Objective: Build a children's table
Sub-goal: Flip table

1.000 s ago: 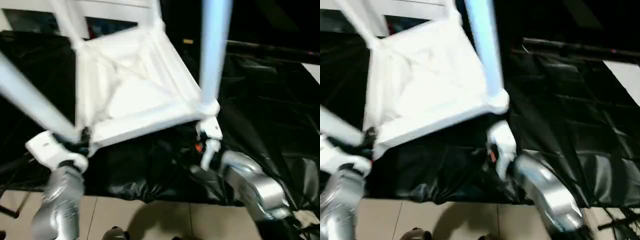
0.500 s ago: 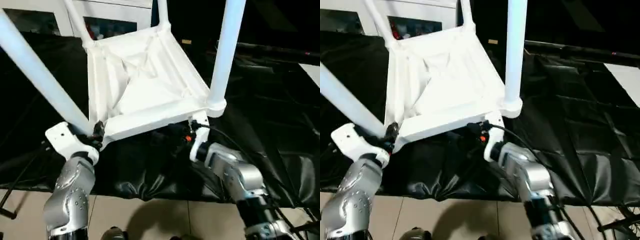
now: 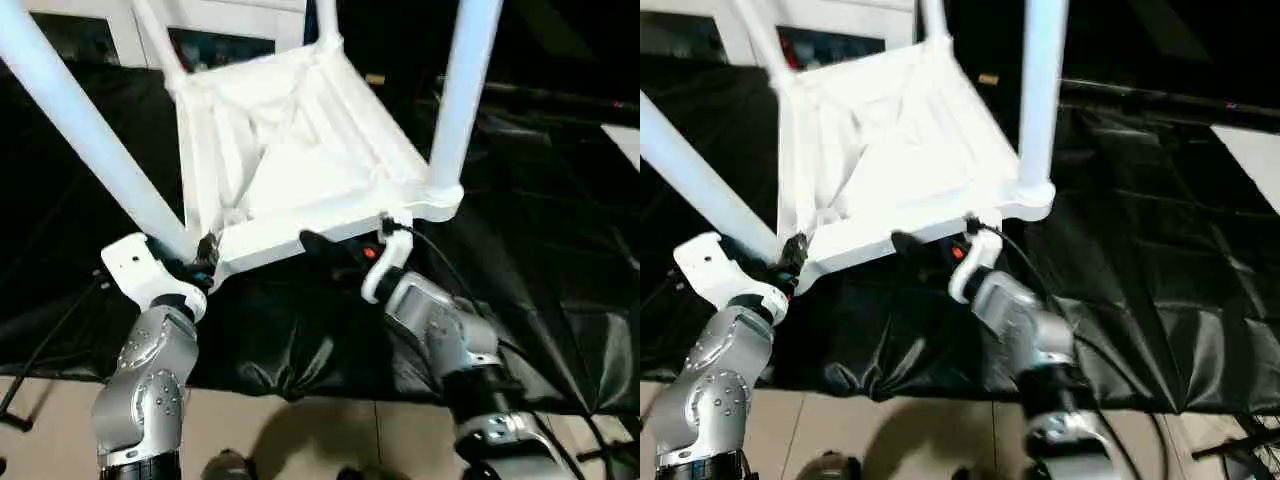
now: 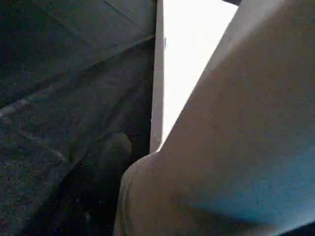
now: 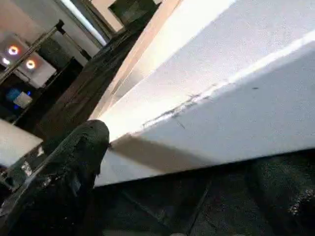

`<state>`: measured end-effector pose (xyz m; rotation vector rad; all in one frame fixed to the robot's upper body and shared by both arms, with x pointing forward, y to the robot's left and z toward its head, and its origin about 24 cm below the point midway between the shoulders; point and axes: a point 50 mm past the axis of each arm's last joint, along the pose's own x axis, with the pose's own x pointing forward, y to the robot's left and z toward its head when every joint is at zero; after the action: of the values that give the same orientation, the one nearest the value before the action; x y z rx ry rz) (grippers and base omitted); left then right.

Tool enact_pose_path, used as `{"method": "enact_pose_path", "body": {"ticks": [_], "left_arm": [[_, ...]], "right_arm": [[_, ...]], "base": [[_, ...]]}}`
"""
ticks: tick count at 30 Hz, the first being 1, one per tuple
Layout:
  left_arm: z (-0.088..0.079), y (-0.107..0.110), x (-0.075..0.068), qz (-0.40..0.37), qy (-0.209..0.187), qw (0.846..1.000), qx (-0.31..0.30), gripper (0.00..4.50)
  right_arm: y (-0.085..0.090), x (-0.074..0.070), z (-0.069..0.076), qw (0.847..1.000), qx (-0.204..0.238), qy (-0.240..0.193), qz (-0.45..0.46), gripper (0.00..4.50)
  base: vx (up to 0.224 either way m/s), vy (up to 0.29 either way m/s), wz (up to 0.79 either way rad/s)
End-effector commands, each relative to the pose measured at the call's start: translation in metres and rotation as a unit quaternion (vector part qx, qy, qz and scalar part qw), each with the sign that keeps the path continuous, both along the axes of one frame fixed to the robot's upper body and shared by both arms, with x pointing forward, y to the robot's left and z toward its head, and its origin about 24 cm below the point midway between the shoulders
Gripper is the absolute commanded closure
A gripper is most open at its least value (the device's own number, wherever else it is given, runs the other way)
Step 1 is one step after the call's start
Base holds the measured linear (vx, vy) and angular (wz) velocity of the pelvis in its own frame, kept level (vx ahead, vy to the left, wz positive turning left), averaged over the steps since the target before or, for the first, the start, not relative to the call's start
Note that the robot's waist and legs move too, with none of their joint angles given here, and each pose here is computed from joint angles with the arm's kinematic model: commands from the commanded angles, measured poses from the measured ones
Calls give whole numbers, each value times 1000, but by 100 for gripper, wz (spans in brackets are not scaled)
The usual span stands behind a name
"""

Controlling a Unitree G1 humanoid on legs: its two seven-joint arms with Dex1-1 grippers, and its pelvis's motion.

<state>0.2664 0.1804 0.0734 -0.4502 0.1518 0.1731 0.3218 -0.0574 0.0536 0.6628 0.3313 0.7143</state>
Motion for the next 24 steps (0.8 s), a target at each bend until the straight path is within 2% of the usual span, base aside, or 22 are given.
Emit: {"method": "enact_pose_path", "body": {"ticks": [1,2,3,6,9,11,14,17,24], "left_arm": [[19,-34,-4,-43,-63,992,-96,136],[18,-34,-5,-46,-59,993,-95,136],[18,-34,-5,-46,-59,993,-95,136],[18,-35,-13,-56,-54,992,-96,136],[17,-37,-17,-62,-57,991,-102,136],[14,-38,-22,-75,-56,990,-106,136],[11,-41,-26,-102,-49,989,-97,136],[8,-44,-29,-133,-42,988,-70,136],[9,-52,-24,-144,-51,988,-33,136]], "right_arm": [[-4,-1,-1,999,26,10,-22,0],[-3,-1,2,998,50,9,-30,0],[-3,-1,2,998,50,9,-30,0],[-4,4,15,985,151,19,-79,0],[-3,8,18,977,188,34,-97,0],[0,14,21,965,230,56,-114,0],[3,19,25,959,252,63,-117,0],[9,21,26,963,243,73,-91,0],[18,15,28,958,270,91,-34,0]], "base": [[0,0,0],[0,0,0],[0,0,0],[0,0,0],[0,0,0],[0,0,0],[0,0,0],[0,0,0],[0,0,0]]}}
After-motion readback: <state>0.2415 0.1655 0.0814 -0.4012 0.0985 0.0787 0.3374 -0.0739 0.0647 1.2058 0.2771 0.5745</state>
